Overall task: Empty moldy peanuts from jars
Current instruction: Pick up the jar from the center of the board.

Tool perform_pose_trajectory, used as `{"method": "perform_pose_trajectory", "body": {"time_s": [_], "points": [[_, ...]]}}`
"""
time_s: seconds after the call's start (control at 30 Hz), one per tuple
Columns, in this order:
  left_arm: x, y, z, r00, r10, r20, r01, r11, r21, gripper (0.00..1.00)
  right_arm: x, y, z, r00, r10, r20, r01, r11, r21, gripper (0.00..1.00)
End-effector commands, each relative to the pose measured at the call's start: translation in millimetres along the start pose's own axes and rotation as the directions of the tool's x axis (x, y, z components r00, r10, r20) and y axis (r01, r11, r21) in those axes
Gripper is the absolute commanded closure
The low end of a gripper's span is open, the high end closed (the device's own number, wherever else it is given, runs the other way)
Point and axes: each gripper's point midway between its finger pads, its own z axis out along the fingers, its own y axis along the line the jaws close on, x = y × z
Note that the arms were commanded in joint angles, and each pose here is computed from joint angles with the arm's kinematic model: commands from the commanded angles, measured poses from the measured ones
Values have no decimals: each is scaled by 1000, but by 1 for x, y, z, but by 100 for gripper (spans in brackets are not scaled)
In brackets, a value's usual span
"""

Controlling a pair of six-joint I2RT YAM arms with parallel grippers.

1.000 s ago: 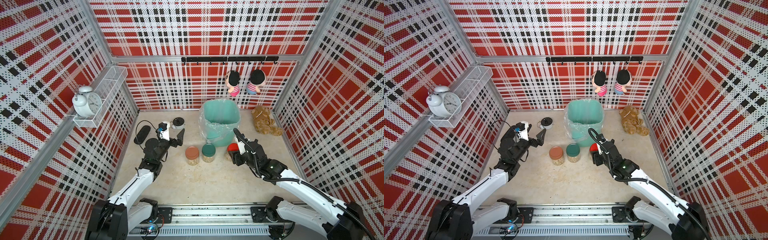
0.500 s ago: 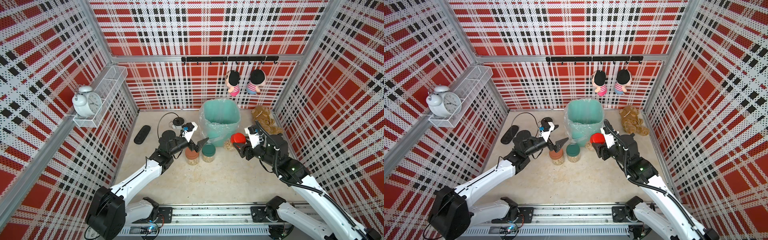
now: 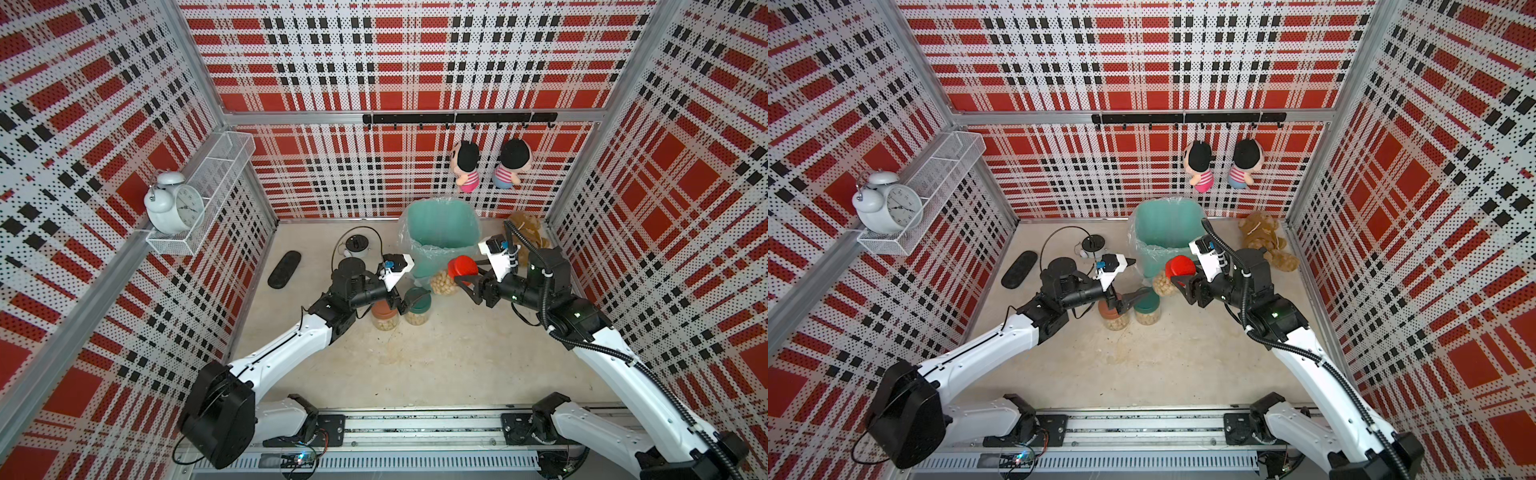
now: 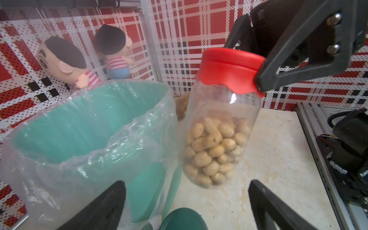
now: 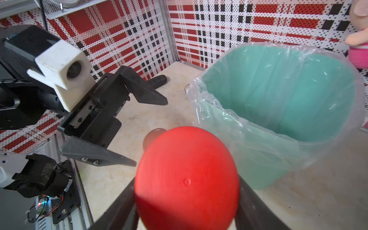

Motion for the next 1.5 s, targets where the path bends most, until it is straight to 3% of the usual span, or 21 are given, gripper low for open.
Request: {"method": "perform_pose_trajectory", "body": {"time_s": [0.0,0.17,0.5,1.47], "points": [[-11,-10,6,999,31,21,-32,997,74,2,-36,13,-8,991,-64,117,72,995,-62,100],[-8,-15,19,999,54,0,-54,994,99,2,-43,17,-4,984,-71,163,86,992,-91,100],[-7,-23,27,996,86,15,-87,990,115,2,-38,26,6,986,-59,154,86,980,-179,100],[3,-16,34,1000,19,5,-19,997,80,3,-24,33,17,992,-24,126,56,964,-261,100]]}}
